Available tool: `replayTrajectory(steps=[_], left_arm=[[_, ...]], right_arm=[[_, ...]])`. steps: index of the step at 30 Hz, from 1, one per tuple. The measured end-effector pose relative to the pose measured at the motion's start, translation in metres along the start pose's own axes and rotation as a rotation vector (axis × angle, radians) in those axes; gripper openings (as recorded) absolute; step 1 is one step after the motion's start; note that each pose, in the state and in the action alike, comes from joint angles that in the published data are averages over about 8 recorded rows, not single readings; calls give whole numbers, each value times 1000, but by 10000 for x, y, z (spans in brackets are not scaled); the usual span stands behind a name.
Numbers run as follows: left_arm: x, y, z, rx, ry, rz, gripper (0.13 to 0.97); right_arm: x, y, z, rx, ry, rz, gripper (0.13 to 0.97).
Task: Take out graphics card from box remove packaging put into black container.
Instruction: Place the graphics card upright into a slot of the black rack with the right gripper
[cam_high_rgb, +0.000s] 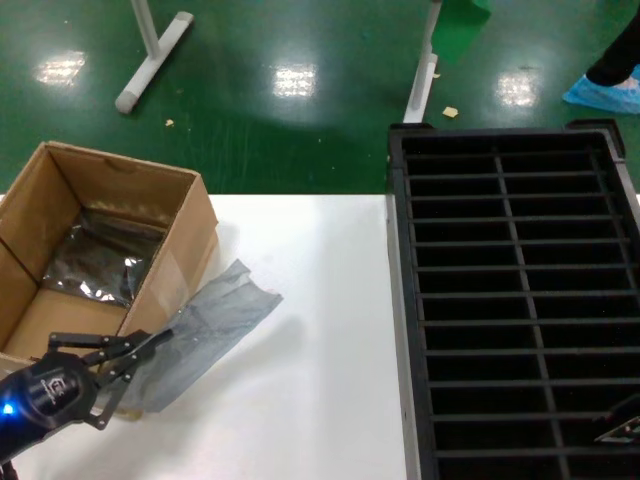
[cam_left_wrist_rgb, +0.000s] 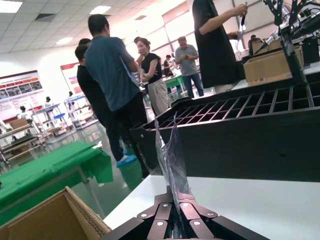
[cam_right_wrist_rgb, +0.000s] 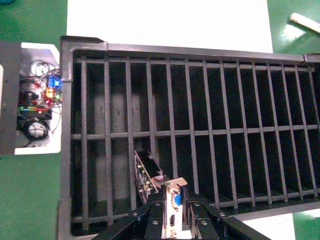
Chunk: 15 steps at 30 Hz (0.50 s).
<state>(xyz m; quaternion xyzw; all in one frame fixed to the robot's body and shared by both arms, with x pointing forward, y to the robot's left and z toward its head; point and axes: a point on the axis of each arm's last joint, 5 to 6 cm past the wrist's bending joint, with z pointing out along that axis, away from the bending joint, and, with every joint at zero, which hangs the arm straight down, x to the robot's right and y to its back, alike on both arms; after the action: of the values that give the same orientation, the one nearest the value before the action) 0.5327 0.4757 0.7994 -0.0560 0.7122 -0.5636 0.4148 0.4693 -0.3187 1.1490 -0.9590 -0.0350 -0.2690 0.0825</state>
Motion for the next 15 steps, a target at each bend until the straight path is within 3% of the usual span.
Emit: replayTrajectory(steps=[15], left_arm=[[3, 7, -40, -13, 1, -2, 142]], right_arm=[[-110, 138, 186, 19, 37, 0, 194]])
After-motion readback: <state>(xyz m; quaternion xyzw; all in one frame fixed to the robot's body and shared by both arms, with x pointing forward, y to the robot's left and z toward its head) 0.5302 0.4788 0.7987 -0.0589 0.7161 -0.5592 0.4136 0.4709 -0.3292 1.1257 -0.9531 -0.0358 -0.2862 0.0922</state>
